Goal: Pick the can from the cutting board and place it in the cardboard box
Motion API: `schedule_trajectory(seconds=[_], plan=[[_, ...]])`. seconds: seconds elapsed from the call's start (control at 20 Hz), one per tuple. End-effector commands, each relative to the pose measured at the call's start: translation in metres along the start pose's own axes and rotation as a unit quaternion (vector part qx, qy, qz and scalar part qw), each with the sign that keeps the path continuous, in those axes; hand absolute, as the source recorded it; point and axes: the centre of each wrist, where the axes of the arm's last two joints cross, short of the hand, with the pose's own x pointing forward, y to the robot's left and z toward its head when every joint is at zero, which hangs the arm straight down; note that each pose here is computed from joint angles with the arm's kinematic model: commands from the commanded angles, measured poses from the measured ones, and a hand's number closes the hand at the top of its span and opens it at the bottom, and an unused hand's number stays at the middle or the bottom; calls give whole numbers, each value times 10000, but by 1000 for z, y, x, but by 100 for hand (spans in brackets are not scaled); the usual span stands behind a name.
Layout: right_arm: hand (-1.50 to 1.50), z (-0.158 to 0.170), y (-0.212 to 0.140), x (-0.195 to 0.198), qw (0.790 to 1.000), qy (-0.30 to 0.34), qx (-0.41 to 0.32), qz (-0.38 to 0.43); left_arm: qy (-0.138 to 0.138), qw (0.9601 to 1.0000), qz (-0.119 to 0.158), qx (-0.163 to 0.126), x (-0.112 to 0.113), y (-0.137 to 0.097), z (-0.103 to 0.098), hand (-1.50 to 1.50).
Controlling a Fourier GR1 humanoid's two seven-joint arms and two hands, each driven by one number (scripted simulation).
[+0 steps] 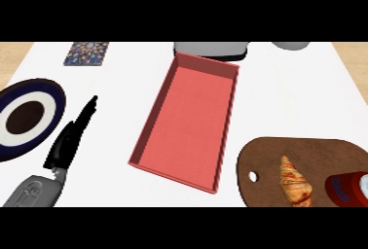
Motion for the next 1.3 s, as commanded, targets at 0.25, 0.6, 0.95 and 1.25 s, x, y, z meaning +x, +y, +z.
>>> schedule_trajectory(seconds=[0.25, 0.6, 0.95, 1.25], plan=[[-150, -18, 29, 5, 9982, -250, -486, 231, 28, 10000, -32, -11, -11, 14, 10, 0], [-150, -52, 46, 22, 9986, -203, 45, 477, 28, 10000, -3, -46, 7, 8, -2, 0], [-150, -71, 51, 20, 9989, -13, 21, 460, 104, 9999, -32, -5, 2, 6, 6, 0], [-150, -57, 56, 19, 9987, -87, 100, 494, 51, 10000, 32, -62, 6, 5, -3, 0]])
